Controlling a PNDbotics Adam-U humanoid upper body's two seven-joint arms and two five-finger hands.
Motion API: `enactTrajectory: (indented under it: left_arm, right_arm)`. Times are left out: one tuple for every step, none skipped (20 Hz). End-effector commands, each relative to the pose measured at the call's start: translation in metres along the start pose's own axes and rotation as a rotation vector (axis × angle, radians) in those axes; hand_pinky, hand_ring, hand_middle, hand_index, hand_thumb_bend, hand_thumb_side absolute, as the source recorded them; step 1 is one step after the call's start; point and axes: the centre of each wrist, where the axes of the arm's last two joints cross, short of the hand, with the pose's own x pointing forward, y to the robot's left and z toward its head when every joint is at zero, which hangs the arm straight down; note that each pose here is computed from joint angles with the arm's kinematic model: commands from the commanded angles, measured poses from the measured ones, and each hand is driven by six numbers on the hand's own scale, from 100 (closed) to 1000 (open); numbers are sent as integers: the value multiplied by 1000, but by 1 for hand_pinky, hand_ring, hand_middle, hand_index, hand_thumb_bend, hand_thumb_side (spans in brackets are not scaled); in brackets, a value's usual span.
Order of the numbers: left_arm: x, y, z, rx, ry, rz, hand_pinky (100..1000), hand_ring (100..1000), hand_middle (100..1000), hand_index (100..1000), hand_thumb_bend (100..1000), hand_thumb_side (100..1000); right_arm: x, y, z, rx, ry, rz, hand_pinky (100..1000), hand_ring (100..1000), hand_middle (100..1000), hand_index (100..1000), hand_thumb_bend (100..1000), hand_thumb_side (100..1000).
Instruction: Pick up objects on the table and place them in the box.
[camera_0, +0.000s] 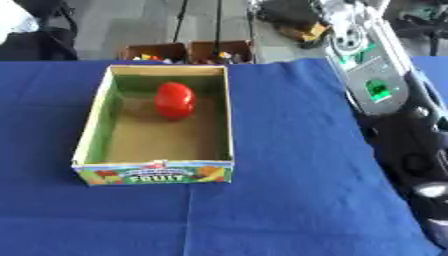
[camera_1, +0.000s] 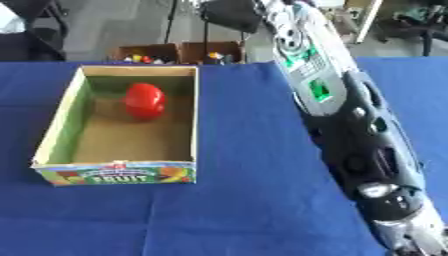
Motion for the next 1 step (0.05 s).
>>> enactTrajectory:
  left_arm:
    - [5, 6, -9, -10, -68, -29, 837, 918, 833, 875, 100, 1000]
  right_arm:
    - [0, -36, 12, -78, -28, 14, 731, 895, 874, 899, 100, 697]
